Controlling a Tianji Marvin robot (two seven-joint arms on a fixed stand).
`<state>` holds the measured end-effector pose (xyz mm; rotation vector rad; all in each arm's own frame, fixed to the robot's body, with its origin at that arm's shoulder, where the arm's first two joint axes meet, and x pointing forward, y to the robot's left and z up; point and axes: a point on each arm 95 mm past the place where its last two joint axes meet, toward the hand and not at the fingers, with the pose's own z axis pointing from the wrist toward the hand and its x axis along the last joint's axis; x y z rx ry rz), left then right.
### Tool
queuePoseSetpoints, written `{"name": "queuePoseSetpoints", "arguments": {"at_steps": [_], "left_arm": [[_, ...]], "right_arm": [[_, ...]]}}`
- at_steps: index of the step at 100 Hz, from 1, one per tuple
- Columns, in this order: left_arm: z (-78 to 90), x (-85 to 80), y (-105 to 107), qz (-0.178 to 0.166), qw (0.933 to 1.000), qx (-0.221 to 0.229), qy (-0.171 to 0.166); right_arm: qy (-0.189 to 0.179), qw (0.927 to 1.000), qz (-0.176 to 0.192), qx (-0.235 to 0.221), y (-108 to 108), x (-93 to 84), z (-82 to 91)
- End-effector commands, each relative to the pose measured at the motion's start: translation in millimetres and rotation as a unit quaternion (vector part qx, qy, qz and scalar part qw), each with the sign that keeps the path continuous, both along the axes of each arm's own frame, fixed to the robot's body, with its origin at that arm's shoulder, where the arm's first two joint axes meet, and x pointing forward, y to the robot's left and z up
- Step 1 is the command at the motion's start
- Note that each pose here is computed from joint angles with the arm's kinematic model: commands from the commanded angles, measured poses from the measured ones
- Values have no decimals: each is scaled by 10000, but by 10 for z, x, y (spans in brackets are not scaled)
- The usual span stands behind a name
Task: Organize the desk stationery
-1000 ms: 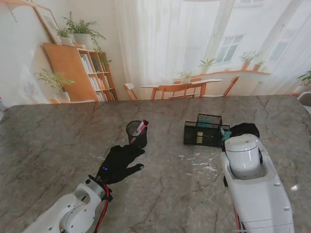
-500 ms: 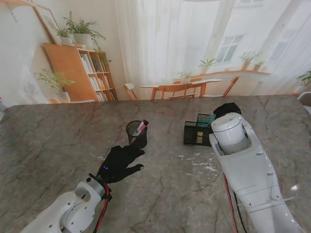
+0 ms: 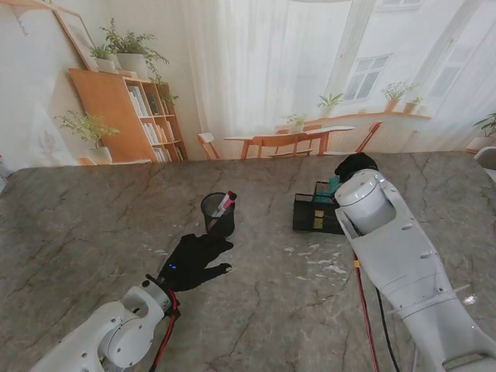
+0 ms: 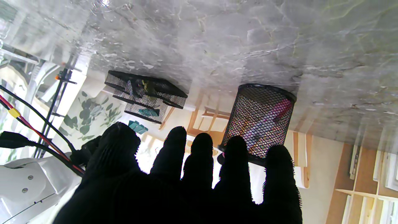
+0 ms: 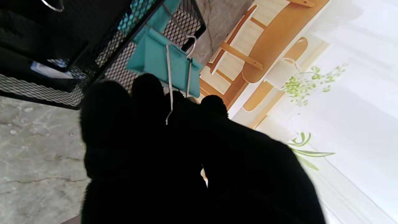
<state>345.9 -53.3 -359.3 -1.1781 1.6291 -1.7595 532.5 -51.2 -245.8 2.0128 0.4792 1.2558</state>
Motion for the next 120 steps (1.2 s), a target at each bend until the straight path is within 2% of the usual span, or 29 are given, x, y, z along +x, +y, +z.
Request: {"name": "queuePoseSetpoints", "arguments": {"at_steps": [1,43,83,120], "left_arm": [[-18,-11,-10,5,10000,-3,52],[-5,-11,-19,6,10000,9,63],[5,-14,-22,10,10000,-5,64],[14,-20,-27,4,10000,-23,55]], "right_arm": [[-31,10000,83,-12,-8,65,56],[187,9996,106,-195,58,232,-66],[256,9988,287,-313,85,221,-147],[280,9944,660,-781,-45,158,-197]]}}
